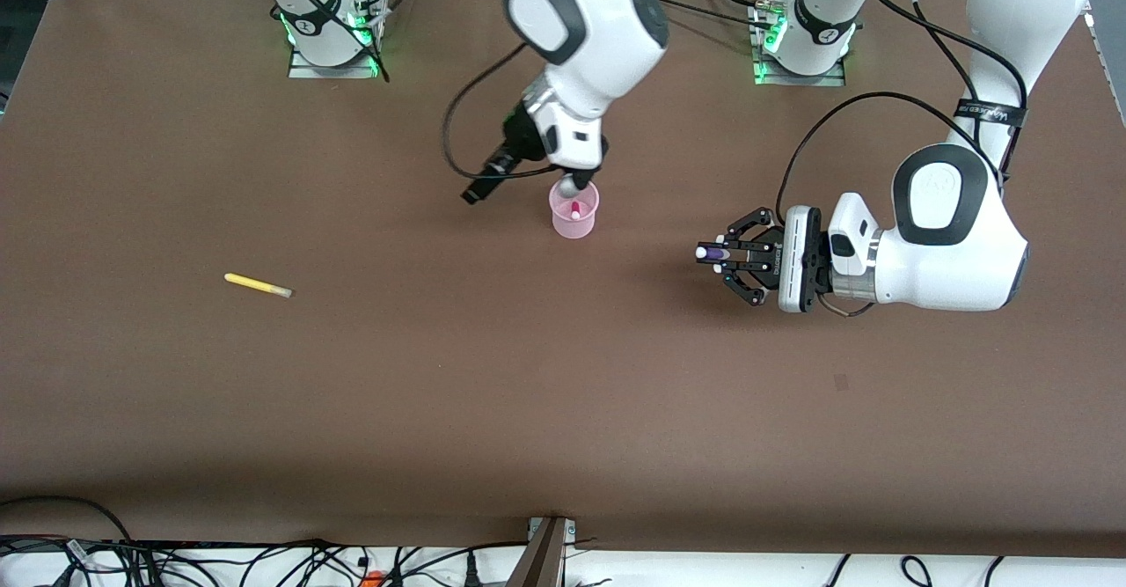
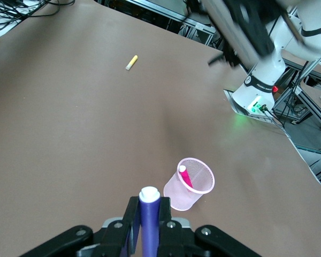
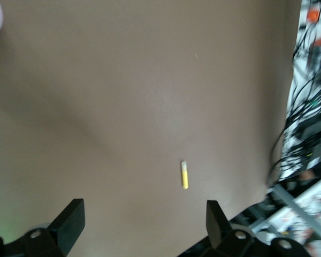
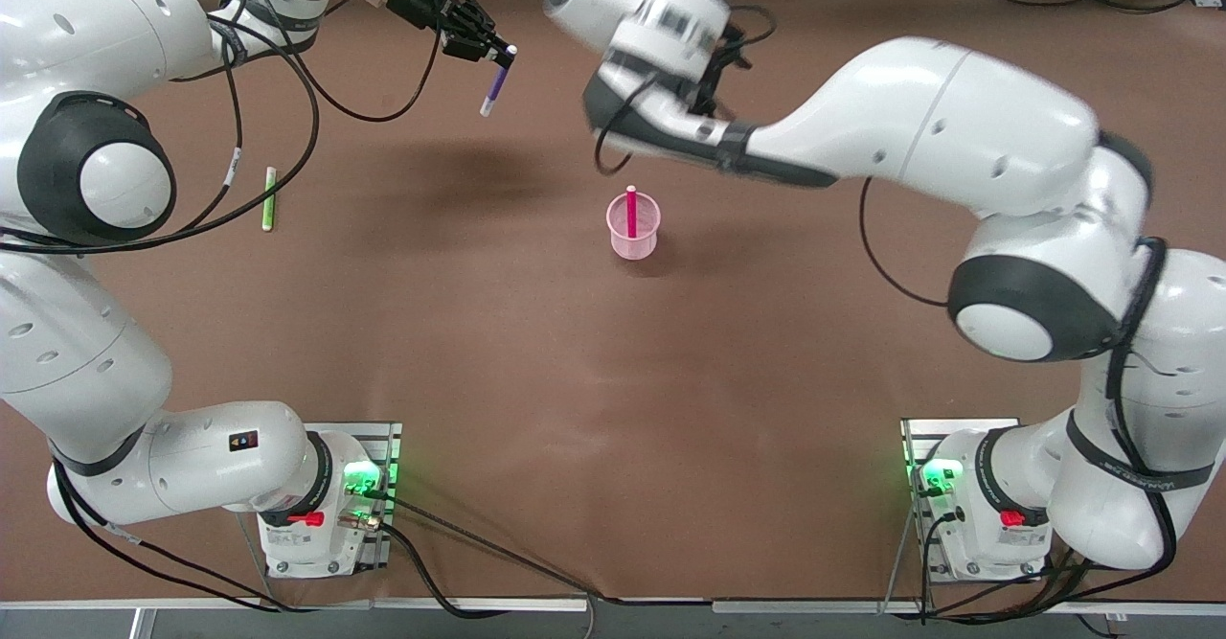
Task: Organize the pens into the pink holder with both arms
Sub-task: 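Return the right arm to rest while the left gripper carries the purple marker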
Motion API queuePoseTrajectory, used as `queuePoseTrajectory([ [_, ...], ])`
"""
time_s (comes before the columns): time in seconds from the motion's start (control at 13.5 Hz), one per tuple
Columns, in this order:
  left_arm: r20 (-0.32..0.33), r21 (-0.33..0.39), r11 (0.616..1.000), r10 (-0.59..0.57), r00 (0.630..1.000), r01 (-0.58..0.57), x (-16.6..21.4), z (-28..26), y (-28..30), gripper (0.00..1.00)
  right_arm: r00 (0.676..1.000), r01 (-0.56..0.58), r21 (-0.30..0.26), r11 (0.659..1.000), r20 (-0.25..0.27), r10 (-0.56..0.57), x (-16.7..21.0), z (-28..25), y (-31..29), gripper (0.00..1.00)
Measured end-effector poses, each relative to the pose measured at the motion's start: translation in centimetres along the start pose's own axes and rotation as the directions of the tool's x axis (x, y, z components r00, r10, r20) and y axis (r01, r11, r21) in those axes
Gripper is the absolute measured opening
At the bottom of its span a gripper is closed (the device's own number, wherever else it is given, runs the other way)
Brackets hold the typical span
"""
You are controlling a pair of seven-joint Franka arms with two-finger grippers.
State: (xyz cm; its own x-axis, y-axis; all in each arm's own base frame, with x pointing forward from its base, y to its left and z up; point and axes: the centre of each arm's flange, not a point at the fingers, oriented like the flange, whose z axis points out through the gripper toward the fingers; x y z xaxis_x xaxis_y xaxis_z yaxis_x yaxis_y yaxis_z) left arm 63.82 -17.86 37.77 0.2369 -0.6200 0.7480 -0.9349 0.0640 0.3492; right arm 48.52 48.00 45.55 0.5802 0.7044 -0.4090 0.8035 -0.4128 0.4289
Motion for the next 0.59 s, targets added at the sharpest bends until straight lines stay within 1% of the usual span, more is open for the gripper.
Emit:
queuePoseTrajectory([
  [0.15,0.006,-0.03,0.999,0.013,1.0,-0.013,0.8,1.2,0.4,0.18,0.996,-0.093,0.106,0.99,0.0,0.094,-2.8,1.3,6.3,1.0],
  [0.3,0.023,-0.078,0.996,0.045,0.999,-0.043,2.7,4.3,1.4,0.18,0.982,-0.184,0.218,0.958,-0.001,0.189,-5.5,3.8,12.6,1.0],
  [0.45,0.045,-0.128,0.989,0.082,0.996,-0.076,5.1,8.4,2.8,0.18,0.954,-0.279,0.32,0.905,-0.011,0.298,-8.6,7.3,18.4,0.99],
  [0.59,0.062,-0.129,0.986,0.115,0.991,-0.107,7.2,11.9,3.7,0.18,0.921,-0.351,0.399,0.847,-0.015,0.389,-12.6,11.6,23.8,1.0],
])
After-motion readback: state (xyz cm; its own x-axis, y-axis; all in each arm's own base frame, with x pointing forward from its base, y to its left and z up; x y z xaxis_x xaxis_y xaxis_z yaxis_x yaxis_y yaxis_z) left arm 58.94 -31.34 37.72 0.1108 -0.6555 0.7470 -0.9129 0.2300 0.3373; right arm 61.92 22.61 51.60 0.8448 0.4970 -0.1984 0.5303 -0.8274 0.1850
